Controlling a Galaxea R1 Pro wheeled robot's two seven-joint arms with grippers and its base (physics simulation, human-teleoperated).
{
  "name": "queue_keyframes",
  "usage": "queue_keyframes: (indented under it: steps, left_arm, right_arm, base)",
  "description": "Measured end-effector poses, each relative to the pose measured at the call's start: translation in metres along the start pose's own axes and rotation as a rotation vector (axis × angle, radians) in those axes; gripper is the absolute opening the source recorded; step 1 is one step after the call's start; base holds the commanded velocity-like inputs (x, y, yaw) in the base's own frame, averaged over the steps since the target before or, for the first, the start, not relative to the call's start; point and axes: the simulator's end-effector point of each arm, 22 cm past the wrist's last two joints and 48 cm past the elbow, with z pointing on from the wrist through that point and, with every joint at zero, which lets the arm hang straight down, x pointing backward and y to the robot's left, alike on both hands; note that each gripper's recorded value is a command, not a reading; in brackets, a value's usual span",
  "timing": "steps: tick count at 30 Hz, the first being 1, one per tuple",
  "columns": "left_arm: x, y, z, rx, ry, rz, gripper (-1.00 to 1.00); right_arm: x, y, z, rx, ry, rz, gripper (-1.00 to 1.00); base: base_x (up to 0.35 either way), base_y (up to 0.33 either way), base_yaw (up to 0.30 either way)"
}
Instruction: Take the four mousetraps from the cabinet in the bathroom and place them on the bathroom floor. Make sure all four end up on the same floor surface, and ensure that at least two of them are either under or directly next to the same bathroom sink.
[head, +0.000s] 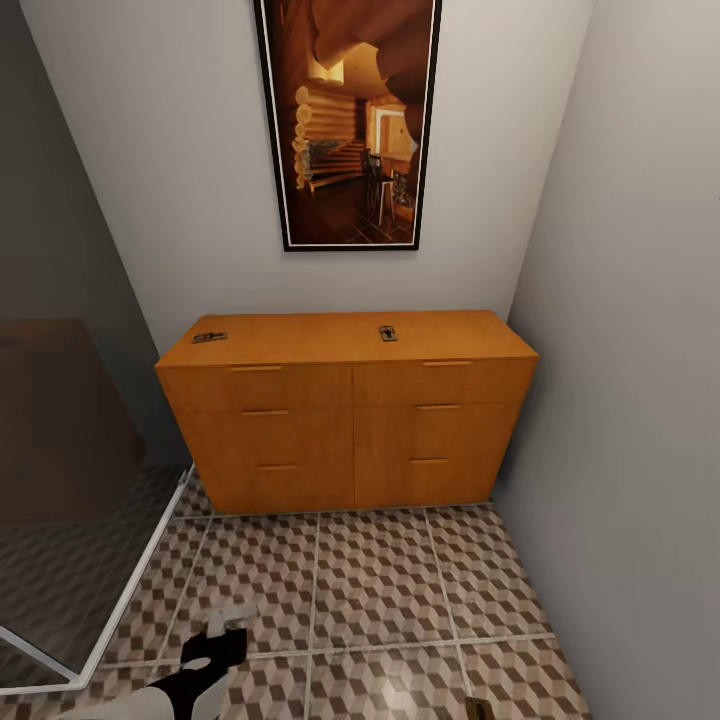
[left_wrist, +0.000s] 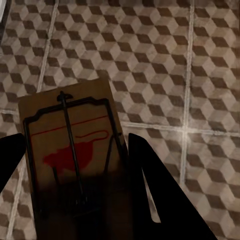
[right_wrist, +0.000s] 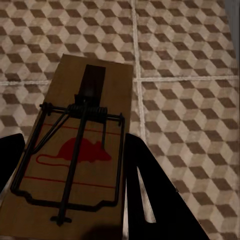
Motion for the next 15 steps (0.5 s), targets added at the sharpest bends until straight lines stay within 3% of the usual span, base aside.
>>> queue_keyframes:
  steps: [6,10,15]
  left_arm:
    - [0.055,0.018,-0.017,-0.009,-0.057,0.008,-1.00]
    - [0.070,0.024,-0.031,-0.006,-0.146,0.009,-1.00]
    - [0.093,0.019,-0.046,0.033,-0.184,0.057,-1.00]
  right_arm:
    - [-0.020,-0.010,0.006,0.012,-0.019,-0.009,-1.00]
    - [-0.031,-0.014,0.008,0.016,-0.040,-0.012,-1.00]
    - [-0.034,-0.021,0.009,0.022,-0.049,-0.017,-1.00]
  base:
    - [0.000,0.000,0.000]
    - [0.000,0.000,0.000]
    - [0.000,0.000,0.000]
